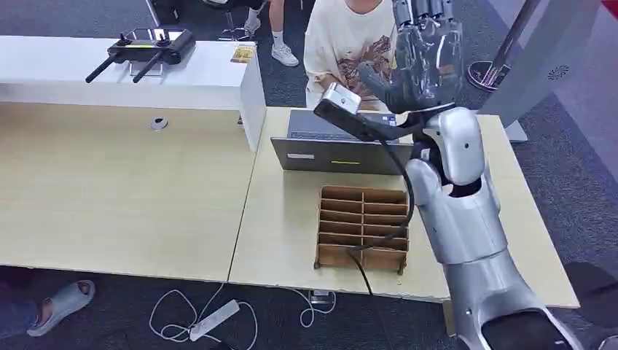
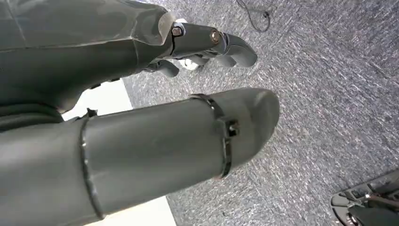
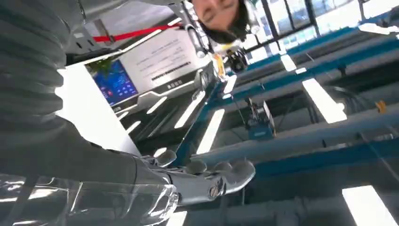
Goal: Pass the card to the sensor for recognition and then transmit it.
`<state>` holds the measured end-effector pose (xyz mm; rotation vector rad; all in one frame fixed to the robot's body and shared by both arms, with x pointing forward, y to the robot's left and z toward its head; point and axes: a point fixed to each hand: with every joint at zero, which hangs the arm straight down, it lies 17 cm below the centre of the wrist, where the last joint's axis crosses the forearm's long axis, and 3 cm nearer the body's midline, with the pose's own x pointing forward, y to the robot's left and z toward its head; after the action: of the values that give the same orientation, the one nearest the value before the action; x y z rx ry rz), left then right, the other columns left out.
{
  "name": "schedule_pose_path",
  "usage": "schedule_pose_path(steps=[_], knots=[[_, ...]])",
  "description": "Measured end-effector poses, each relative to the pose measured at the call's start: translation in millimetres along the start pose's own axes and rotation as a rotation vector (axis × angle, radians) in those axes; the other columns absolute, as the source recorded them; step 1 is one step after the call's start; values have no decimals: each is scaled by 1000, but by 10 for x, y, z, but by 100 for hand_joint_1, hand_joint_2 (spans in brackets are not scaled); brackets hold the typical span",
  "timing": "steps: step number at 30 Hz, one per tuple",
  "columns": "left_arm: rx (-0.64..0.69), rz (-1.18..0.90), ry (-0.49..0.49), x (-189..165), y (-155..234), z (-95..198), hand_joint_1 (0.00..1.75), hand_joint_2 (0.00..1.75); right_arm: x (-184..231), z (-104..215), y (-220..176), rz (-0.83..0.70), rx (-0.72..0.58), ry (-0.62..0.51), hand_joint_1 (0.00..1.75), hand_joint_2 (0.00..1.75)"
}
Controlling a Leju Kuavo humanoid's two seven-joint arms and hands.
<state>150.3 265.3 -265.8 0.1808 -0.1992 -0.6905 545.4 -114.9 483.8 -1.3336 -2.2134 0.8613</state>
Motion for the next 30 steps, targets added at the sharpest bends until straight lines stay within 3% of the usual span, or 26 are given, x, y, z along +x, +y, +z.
schedule_pose_path(steps=[4, 11, 15, 30], knots=[[-3, -8, -2, 15, 8, 1, 0, 0, -98, -325, 372, 102, 185, 41, 0, 175], [-1, -33, -3, 10, 12, 1, 0, 0, -293, -495, 727, 226, 388, 112, 0, 175], [2, -44, -4, 9, 17, 0, 0, 0, -444, -457, 901, 272, 483, 143, 0, 175], [3, -57, 0, 21, 5, 4, 0, 0, -790, -183, 1216, 257, 642, 262, 0, 175]])
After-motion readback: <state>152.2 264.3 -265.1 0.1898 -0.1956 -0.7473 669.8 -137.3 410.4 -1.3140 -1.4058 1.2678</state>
